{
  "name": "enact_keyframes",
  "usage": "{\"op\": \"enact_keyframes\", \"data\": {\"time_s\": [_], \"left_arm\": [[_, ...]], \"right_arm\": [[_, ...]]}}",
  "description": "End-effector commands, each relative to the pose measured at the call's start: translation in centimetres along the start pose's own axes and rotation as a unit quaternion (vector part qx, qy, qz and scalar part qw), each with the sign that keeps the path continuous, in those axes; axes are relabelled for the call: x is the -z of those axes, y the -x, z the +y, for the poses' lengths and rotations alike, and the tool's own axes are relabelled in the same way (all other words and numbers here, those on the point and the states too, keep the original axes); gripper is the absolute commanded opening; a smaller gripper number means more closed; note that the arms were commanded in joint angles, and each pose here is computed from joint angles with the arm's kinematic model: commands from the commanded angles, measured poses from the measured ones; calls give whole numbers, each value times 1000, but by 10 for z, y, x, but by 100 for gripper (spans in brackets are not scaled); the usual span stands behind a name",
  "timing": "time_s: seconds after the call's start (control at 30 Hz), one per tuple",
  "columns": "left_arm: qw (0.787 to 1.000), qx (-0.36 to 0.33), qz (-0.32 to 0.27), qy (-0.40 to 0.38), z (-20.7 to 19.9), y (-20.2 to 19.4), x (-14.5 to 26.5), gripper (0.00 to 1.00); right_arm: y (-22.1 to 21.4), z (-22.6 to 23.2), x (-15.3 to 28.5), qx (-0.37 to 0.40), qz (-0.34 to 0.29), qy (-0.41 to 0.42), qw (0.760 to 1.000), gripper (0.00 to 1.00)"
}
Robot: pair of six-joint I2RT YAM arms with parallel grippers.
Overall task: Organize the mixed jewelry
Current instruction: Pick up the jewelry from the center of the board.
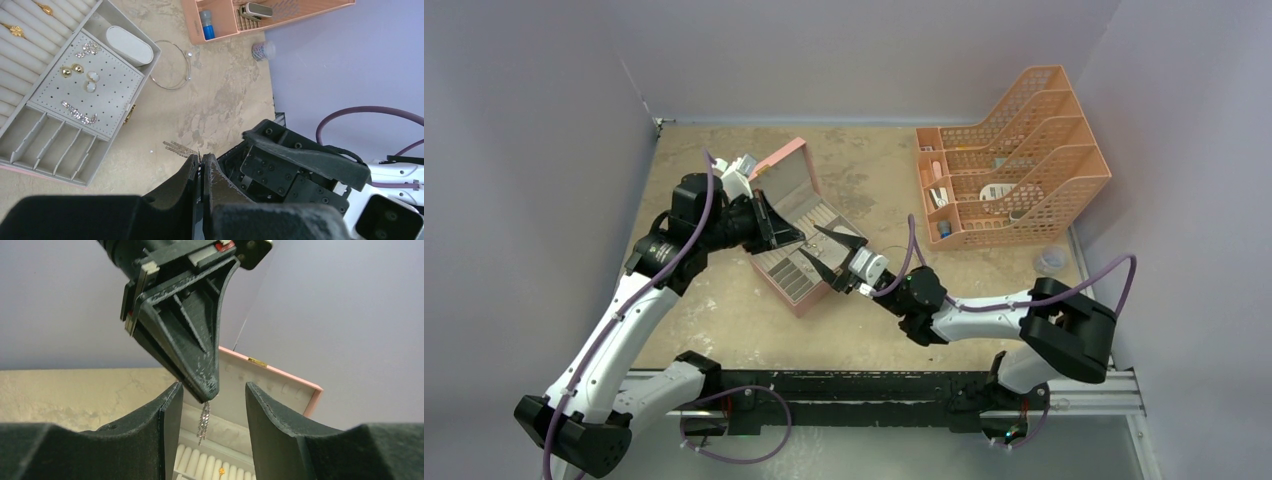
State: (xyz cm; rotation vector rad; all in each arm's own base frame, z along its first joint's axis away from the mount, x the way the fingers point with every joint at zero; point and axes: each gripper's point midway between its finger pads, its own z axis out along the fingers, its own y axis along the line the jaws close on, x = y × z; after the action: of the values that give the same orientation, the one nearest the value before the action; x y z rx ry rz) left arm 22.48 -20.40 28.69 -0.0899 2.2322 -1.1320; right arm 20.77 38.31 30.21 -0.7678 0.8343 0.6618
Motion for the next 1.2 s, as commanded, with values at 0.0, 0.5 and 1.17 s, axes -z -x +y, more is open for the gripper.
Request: {"op": "enact_keyframes", "data": {"time_s": [0.0, 0.5, 1.17], "left_arm": [[999, -21, -33, -23, -19, 16, 12, 0], [999, -16, -29, -31, -22, 14, 14, 0], [999, -16, -33, -27, -20, 13, 15, 0]], "right_arm": [[12, 0, -7, 12, -24, 3, 1000, 52], [-4, -5, -16, 8, 3, -19, 1000, 37], [-8, -8, -20, 19, 19, -24, 999, 9]]}}
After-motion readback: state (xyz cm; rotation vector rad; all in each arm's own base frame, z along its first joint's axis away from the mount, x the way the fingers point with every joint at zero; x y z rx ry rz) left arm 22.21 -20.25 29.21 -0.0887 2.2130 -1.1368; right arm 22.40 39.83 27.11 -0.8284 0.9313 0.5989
